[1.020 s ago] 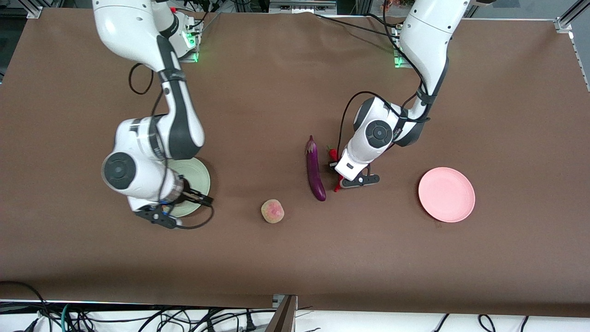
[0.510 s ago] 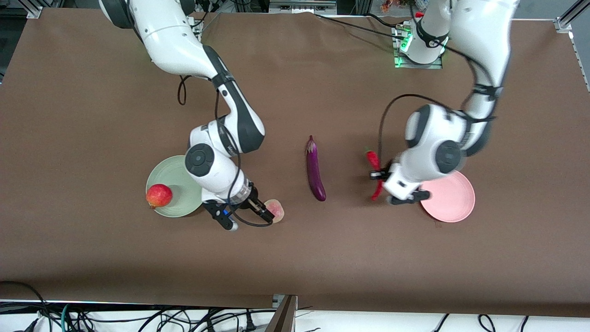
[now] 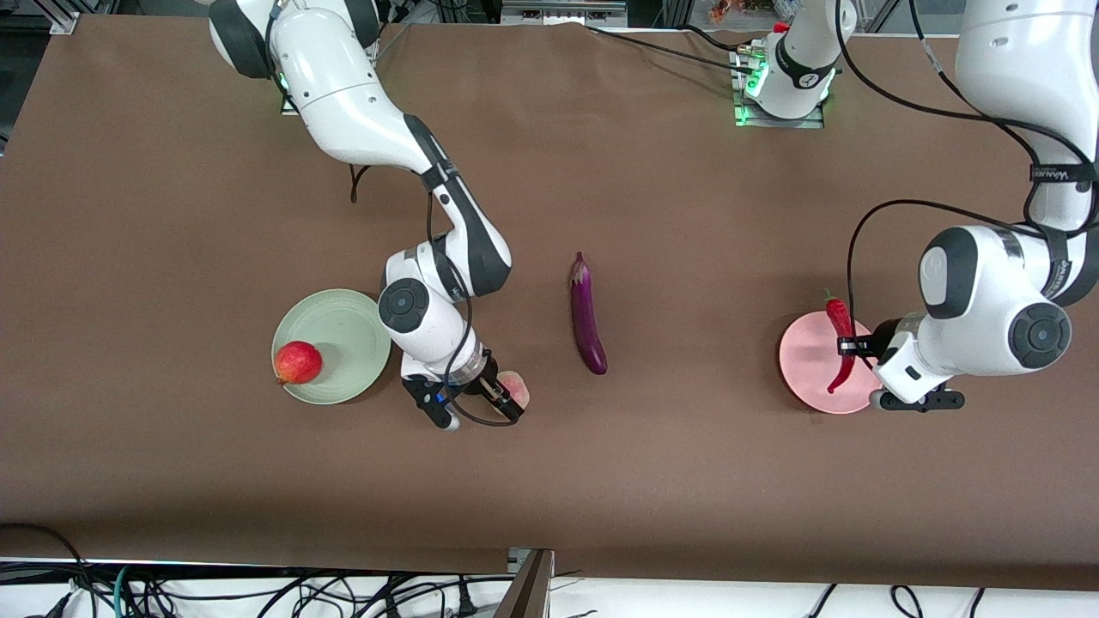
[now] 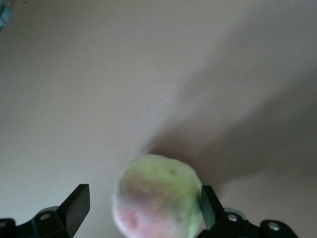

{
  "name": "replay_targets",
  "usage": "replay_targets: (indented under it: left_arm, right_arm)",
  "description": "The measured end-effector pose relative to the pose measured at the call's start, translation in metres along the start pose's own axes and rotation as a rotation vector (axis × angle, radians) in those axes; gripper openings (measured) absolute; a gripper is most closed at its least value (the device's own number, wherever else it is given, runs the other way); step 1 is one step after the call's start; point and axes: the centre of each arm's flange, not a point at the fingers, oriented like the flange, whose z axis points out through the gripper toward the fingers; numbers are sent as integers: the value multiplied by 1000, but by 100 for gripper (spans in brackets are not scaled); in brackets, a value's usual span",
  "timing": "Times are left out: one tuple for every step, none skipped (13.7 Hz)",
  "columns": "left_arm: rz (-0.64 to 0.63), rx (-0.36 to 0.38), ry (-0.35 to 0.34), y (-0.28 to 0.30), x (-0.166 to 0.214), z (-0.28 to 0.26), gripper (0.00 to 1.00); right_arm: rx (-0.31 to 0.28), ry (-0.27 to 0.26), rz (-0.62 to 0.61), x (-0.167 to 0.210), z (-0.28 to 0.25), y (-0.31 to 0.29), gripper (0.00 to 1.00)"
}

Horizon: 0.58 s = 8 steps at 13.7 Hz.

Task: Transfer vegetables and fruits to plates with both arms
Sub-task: 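Grasp the peach with the right gripper while the left gripper lowers the chili, then place the peach on the green plate while the left gripper reaches the eggplant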

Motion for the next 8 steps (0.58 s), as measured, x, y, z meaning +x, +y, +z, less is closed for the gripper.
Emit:
replay_targets:
  left_arm:
    - [-9,9,1,-11,5,13,15]
    - [-17,11,-2,-21,8,25,15]
    - [-19,11,1,-27,11,35,15]
    - [-20,11,7,-29,13,42,15]
    - [-19,11,8,-28,15,45,21]
    - [-17,10,10,-27,15,45,31]
    - [-15,10,20,-26,17,41,40]
    - [-13,9,34,-25,18,33,51]
  right_arm:
    - [-4,-4,0,-3,7,2,99]
    - [-7,-6,-1,-5,11,4,99]
    - [-9,-7,-2,-7,14,5,99]
    - [-10,-7,-3,-8,15,5,93]
    - [-8,-7,-4,-8,13,4,83]
    - [-19,-13,-13,-8,12,3,83]
    - [-54,-29,-42,-6,8,4,83]
    - [-102,-48,-95,1,-2,4,83]
